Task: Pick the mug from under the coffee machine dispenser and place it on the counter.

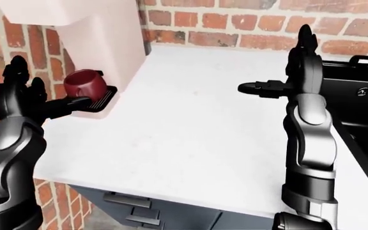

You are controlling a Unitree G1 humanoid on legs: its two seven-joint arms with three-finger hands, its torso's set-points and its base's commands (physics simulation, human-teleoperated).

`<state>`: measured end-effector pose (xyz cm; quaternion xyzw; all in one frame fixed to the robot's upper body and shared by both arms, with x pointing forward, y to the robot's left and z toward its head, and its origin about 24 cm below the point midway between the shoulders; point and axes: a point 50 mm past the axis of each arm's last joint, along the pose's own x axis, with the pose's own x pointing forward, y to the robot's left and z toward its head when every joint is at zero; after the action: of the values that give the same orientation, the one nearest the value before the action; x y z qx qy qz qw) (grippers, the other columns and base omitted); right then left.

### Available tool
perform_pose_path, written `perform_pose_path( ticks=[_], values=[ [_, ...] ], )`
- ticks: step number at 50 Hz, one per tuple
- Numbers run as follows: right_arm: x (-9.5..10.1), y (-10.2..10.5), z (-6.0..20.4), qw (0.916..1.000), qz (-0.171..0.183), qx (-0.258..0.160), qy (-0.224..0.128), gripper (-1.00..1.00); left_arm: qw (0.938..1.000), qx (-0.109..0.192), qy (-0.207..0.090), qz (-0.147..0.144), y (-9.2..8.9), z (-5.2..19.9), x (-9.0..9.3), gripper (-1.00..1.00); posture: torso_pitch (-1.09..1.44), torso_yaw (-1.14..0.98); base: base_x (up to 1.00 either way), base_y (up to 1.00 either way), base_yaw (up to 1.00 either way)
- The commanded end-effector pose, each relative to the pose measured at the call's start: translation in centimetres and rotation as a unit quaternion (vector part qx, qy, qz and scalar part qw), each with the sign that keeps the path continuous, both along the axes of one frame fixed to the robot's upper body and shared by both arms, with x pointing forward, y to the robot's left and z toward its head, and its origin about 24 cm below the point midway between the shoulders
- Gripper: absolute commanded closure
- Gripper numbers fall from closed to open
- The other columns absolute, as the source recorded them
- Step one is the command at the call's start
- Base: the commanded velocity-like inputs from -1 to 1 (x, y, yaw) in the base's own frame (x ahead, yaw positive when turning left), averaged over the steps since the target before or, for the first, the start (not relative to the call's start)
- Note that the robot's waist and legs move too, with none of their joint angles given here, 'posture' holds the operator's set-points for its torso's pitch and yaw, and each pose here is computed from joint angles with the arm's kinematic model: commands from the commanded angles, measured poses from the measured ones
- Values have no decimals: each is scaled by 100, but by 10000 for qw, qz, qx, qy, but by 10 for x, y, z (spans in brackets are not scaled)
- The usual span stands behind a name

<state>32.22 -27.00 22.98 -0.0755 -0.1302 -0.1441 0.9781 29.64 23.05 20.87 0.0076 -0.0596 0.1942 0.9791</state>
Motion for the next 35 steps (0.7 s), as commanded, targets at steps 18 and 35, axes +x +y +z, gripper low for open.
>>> perform_pose_path(
  ticks=[18,35],
  values=[
    [-5,0,25,9986,-19,-136,-507,-100,9991,130,-401,-64,-12,20,11,-100,0,0,0,0,0],
    [-5,0,24,9987,-15,-132,-502,-100,9992,71,-332,-192,-22,18,33,-100,0,0,0,0,0]
  ],
)
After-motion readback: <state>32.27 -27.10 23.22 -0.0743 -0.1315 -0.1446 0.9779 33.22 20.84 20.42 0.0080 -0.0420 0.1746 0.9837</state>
